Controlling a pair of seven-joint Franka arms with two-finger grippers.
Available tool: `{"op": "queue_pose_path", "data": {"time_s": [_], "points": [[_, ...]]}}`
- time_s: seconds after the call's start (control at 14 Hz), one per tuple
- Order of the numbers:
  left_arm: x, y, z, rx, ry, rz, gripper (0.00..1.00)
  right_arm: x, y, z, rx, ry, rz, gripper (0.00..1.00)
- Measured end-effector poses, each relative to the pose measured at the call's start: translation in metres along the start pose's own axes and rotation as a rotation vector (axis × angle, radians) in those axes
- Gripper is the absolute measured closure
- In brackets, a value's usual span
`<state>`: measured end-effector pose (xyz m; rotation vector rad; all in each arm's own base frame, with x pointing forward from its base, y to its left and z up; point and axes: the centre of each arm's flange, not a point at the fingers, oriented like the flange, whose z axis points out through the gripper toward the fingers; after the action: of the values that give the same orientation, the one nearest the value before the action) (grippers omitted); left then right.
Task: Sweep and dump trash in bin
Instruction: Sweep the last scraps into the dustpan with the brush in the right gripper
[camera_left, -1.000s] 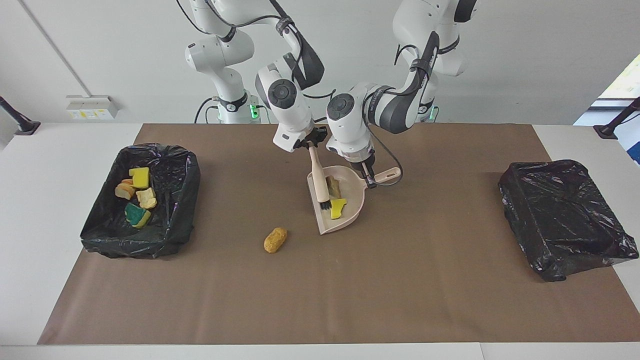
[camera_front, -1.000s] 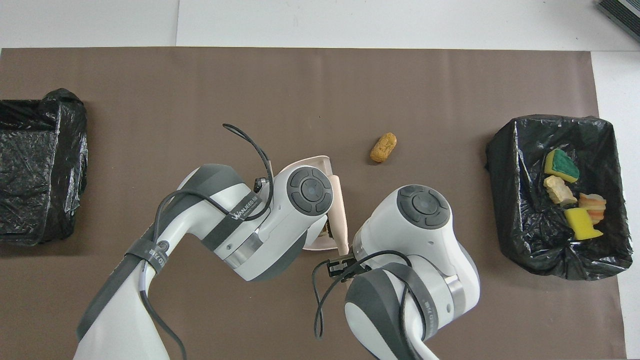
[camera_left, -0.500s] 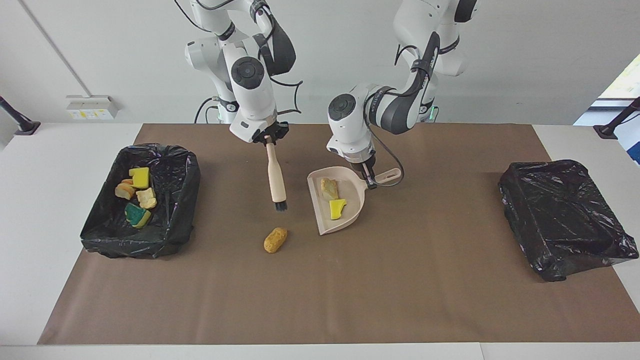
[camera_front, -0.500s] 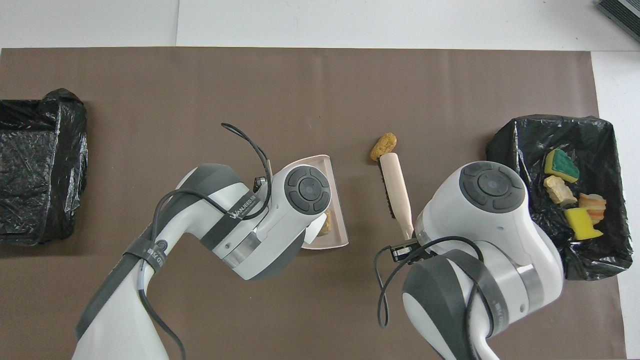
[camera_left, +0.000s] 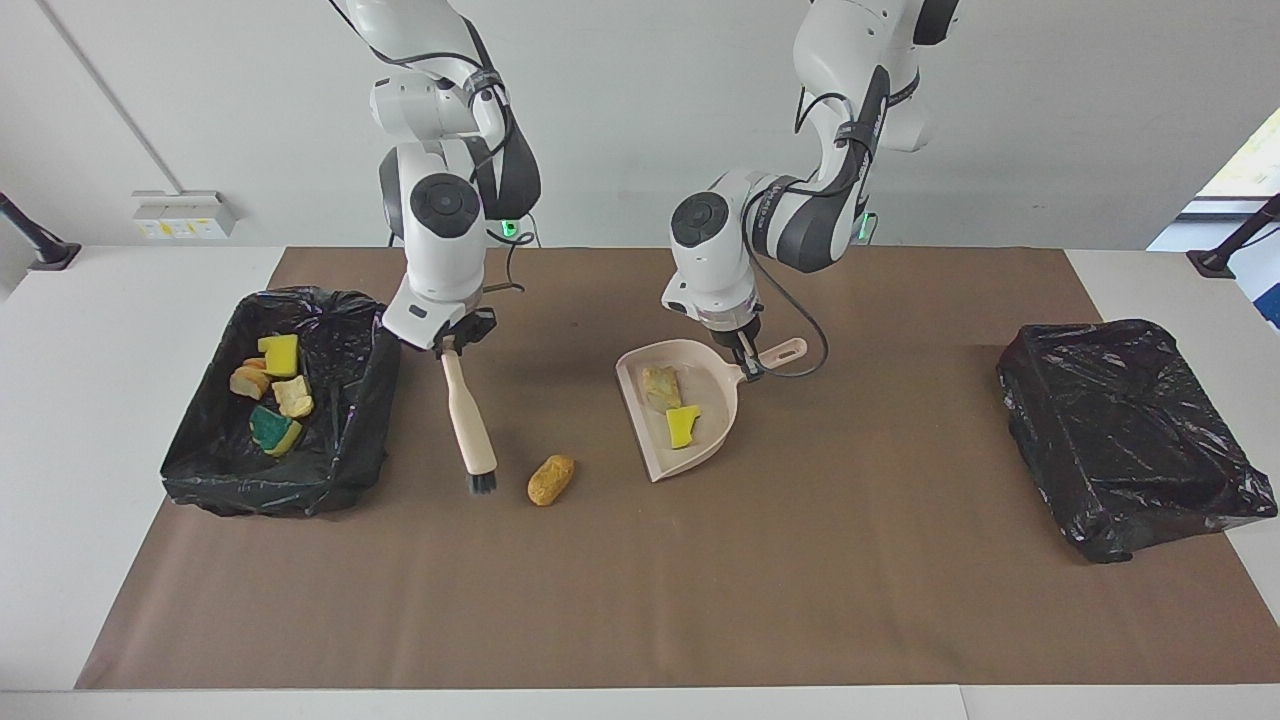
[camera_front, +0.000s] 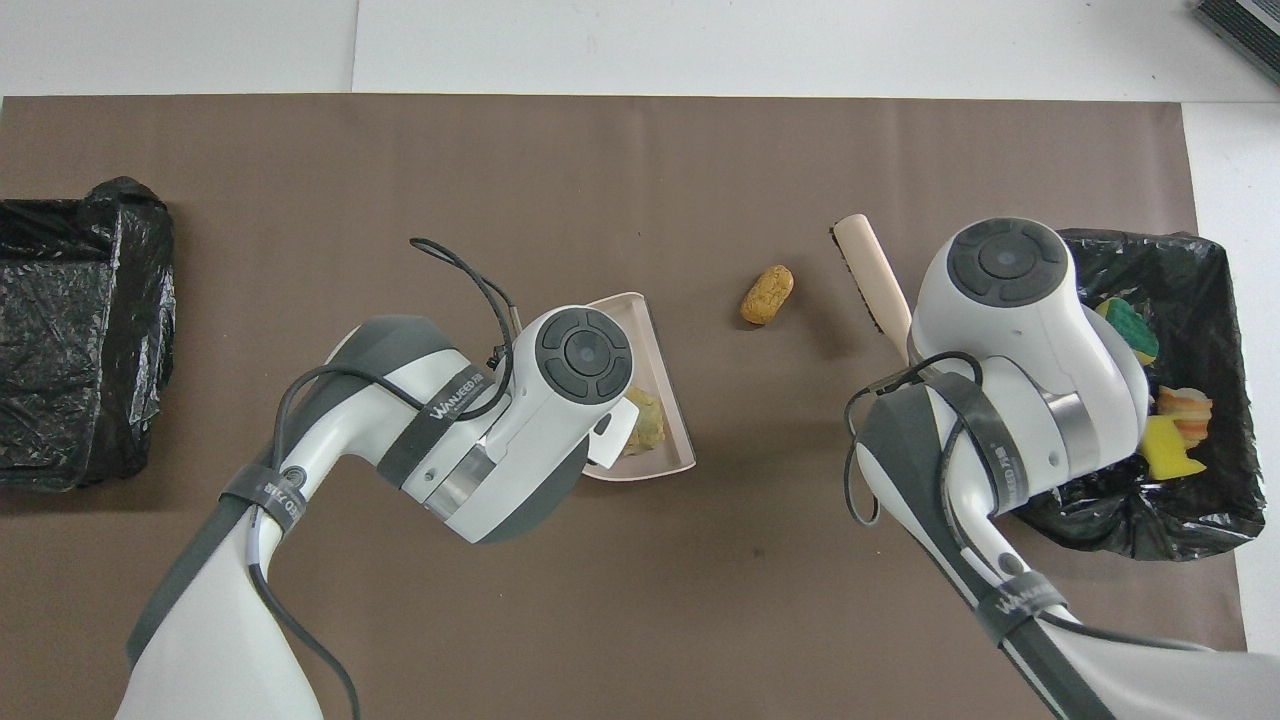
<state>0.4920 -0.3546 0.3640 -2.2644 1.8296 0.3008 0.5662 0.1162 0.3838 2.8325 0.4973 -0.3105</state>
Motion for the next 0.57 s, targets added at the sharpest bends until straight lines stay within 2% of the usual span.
{"op": "queue_pose_path", "data": {"time_s": [0.14,0.29,0.43,0.57], "points": [[0.000,0.000,0.001,-0.003,0.001,-0.008,0.67,0.027,-0.014,0.028,0.017,-0.031,-0.019,0.74],[0.001,0.000,0.001,-0.003,0.001,-0.010,0.67,0.040,-0.041,0.044,0.054,-0.059,-0.039,0.74],[0.001,0.002,0.001,-0.004,0.000,-0.008,0.67,0.038,-0.080,0.037,0.151,-0.073,-0.033,0.74],[0.002,0.002,0.001,-0.004,0.000,-0.007,0.67,0.033,-0.120,0.024,0.299,-0.091,-0.003,0.74]]}}
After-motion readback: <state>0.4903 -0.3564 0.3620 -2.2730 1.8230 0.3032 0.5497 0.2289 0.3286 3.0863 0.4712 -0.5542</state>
